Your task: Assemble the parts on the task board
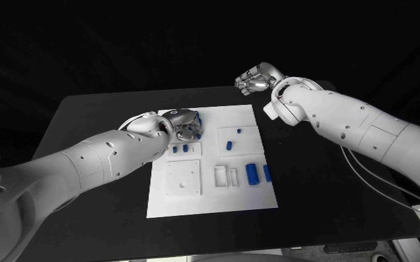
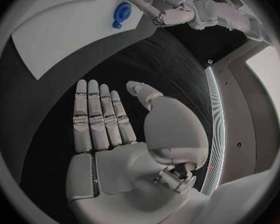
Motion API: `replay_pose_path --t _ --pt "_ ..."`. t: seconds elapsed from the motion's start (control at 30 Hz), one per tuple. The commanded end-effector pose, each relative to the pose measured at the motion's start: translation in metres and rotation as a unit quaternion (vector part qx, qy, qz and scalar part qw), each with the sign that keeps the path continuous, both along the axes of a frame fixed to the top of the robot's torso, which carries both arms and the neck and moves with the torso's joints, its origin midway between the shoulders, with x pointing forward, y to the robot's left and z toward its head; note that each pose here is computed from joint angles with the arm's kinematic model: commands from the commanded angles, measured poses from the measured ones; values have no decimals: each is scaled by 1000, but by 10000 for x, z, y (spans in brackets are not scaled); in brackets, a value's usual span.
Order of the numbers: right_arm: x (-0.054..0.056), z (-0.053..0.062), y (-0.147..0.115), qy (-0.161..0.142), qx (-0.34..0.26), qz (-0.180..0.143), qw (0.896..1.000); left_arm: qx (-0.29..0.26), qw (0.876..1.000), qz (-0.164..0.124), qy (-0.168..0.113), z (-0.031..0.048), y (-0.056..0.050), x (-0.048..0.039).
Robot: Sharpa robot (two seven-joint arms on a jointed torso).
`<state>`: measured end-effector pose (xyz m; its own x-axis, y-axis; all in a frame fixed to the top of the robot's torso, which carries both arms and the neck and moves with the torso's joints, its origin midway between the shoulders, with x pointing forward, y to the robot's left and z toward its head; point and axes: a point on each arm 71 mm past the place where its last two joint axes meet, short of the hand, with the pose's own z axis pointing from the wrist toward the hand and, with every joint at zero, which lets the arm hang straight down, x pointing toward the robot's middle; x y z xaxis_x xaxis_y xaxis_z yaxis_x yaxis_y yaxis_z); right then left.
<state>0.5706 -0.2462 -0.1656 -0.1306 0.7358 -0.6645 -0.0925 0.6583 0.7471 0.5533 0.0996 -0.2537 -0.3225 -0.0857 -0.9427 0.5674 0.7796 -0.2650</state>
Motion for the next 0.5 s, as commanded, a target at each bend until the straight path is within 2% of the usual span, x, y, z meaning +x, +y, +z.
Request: replay_pose_path --t 0.03,0.3,0.5 --pt "1 3 12 0 1 4 1000 8 1000 -8 21 -110 -2 -59" --pt "0 3 4 1 1 3 1000 -4 1000 -3 15 -93 25 -55" --pt "0 2 -2 1 0 3 1000 -21 999 12 23 -71 71 -48"
